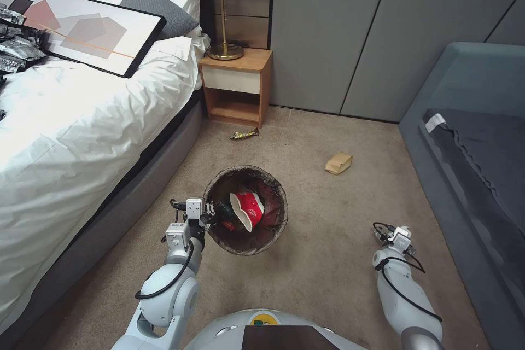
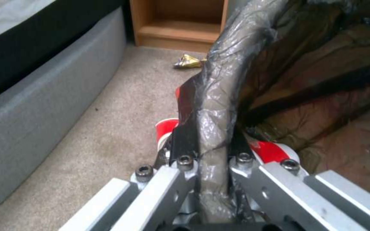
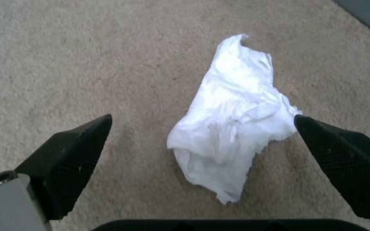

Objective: Pick up the trash bin, then pick up the garbage from the floor and place it into the trash bin.

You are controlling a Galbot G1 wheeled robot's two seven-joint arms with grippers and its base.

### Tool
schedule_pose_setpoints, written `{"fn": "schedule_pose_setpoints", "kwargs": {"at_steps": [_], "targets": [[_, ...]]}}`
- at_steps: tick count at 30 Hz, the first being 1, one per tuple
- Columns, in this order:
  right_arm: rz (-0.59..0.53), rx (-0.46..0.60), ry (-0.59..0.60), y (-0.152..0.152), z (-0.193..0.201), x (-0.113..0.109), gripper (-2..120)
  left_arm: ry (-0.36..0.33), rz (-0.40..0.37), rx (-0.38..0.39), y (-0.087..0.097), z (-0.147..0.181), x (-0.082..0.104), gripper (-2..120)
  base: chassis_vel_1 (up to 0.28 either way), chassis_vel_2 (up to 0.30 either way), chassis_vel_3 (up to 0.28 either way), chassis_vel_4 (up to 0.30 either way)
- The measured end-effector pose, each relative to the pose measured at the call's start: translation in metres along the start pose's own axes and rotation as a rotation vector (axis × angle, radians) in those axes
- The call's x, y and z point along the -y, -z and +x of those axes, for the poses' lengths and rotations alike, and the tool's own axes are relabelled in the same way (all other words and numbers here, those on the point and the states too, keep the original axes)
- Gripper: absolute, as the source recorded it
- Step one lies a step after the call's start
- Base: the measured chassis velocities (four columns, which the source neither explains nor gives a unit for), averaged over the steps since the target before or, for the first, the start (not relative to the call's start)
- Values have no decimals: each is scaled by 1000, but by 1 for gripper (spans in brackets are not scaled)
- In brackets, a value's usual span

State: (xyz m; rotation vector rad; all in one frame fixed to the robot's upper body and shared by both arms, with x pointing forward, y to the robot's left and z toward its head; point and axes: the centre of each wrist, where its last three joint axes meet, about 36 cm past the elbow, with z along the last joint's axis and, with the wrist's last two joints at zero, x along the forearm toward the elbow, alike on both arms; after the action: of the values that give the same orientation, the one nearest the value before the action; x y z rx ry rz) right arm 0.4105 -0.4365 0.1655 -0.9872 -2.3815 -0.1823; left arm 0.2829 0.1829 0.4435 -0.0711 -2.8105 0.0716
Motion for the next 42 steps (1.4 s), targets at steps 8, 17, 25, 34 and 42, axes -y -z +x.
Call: {"fn": "schedule_pose_setpoints", "kwargs": {"at_steps": [8, 17, 25, 34, 42], "targets": [[-3, -14, -8, -2, -4, 3, 85, 1, -1, 0, 0, 0, 0, 0, 0, 0, 0, 0], [-18, -42, -26, -8, -14, 14, 49, 0, -2, -2, -1, 0, 0, 0, 0, 0, 0, 0], [-27, -49, -30, -11, -18, 22, 23, 1, -5, -2, -1, 0, -1, 0, 0, 0, 0, 0], [-28, -48, -30, -12, -17, 22, 0, 0, -4, -1, 0, 0, -1, 0, 0, 0, 0, 0], [-24, -43, -25, -17, -12, 18, 0, 0, -4, 0, 0, 0, -1, 0, 0, 0, 0, 0]]}}
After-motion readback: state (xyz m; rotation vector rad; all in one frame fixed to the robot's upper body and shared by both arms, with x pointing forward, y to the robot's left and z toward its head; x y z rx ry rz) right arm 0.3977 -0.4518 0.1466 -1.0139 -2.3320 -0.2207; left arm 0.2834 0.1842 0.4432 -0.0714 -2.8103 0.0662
